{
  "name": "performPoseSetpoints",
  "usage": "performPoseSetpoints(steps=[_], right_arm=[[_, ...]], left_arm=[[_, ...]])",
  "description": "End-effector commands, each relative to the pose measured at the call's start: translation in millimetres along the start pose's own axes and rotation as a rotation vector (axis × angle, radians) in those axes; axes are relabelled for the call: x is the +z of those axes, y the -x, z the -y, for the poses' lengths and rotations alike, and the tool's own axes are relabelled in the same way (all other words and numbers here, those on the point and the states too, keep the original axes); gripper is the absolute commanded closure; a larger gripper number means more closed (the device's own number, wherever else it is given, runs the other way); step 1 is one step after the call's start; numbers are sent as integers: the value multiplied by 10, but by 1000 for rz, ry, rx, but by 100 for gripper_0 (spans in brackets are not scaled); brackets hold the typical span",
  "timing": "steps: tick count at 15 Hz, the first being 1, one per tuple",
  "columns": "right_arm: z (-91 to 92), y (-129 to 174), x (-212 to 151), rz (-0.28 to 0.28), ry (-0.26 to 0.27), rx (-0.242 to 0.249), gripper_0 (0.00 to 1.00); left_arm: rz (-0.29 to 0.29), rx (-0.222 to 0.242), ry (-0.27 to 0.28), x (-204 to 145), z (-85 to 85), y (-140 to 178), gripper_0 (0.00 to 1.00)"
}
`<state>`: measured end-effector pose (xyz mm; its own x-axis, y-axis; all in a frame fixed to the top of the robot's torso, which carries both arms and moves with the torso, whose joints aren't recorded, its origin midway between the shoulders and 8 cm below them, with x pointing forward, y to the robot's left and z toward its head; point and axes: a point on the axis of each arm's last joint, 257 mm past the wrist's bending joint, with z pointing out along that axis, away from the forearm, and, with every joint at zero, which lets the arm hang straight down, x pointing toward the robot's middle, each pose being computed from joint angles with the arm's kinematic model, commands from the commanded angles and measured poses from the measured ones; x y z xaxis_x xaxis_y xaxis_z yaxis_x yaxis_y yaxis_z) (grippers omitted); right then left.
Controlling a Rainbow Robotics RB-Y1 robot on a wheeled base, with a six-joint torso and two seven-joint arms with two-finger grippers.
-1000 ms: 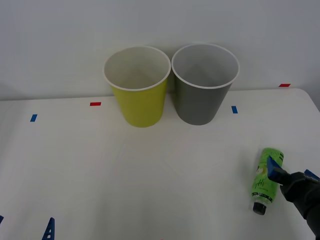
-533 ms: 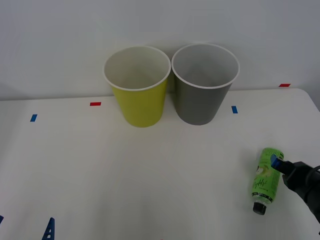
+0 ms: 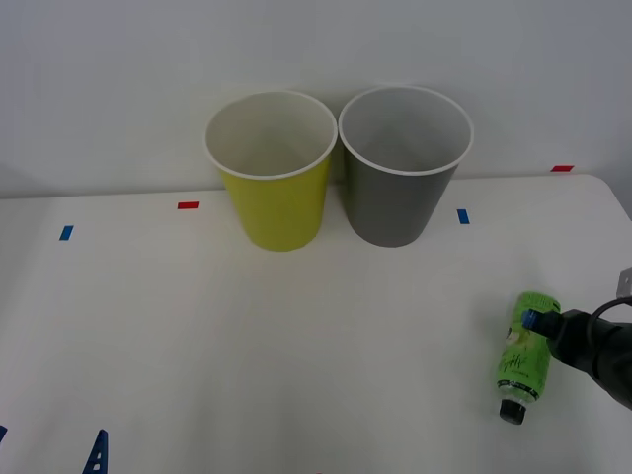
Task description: Put cans in the gray bin and PET bottles in the light green bin.
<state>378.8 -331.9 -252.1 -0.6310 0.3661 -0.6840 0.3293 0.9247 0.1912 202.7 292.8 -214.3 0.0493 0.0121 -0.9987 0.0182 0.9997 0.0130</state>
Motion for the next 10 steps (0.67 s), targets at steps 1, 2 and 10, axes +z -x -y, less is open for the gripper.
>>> performPoseSetpoints(steps=[1, 2, 10], right_arm=[[-40, 26, 46, -51, -5, -38, 0], [-65, 20, 44, -59, -3, -30, 0], [-43, 54, 211, -129, -28, 10, 0]], left_arm=[[0, 0, 0, 0, 0, 0, 0], [0, 0, 0, 0, 0, 0, 0], [0, 0, 0, 0, 0, 0, 0]])
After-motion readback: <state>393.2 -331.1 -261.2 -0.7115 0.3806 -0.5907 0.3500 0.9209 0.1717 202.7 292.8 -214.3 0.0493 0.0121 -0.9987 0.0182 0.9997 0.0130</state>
